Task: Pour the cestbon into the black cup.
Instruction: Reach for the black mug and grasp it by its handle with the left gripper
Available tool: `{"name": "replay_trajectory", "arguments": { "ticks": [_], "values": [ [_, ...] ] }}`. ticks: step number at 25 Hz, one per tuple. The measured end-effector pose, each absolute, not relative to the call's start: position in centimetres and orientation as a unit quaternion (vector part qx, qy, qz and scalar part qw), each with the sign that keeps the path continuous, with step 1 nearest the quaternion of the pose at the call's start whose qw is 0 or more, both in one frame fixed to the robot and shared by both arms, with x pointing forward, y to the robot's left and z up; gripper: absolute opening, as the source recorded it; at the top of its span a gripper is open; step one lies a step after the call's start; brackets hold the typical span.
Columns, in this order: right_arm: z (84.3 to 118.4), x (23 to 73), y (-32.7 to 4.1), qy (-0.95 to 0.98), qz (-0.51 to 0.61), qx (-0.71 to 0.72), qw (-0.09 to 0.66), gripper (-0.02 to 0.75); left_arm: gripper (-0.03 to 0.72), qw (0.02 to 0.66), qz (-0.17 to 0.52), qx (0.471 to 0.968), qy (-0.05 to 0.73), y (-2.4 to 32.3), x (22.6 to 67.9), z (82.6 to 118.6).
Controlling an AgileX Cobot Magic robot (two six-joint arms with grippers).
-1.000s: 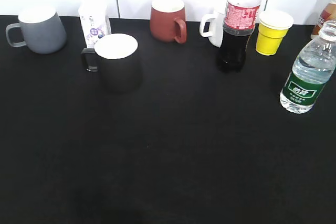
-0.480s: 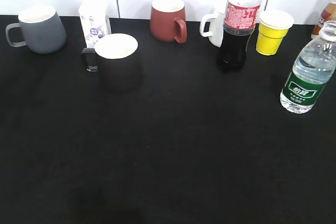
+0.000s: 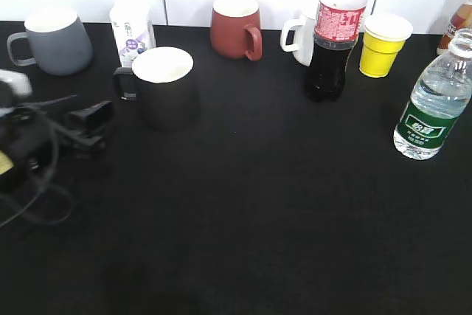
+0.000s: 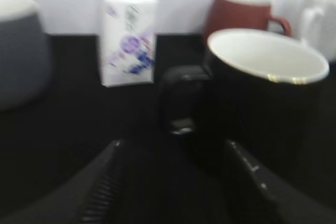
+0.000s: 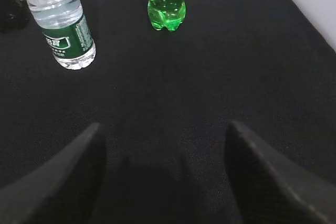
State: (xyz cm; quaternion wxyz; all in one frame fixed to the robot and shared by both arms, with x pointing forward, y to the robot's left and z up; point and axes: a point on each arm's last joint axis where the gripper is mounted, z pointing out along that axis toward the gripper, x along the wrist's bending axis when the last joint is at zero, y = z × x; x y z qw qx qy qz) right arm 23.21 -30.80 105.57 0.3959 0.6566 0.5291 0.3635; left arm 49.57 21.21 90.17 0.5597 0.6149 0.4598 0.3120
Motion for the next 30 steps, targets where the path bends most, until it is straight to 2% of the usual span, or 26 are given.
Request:
{"name": "replay_trajectory", "arguments": {
  "ticks": [8,21,26,30],
  "values": [
    [105.6,23.2,-30.8,0.529,0.364,0.657,0.396,0.534,0.438,0.559,0.311,0.615,0.46,20.5,52.0,88.7],
    [105.6,23.2,-30.8,0.529,0.364,0.657,0.396,0.534,0.437,0.571,0.328,0.597,0.458,20.1,54.0,89.6],
    [105.6,23.2,-30.8,0.529,0.364,0.657,0.396,0.534,0.437,0.559,0.318,0.606,0.467,20.0,54.2,87.7],
    [105.6,23.2,-30.8,0.529,0.364,0.657,0.396,0.534,0.437,0.57,0.325,0.598,0.46,19.8,55.1,88.2]
  ]
}}
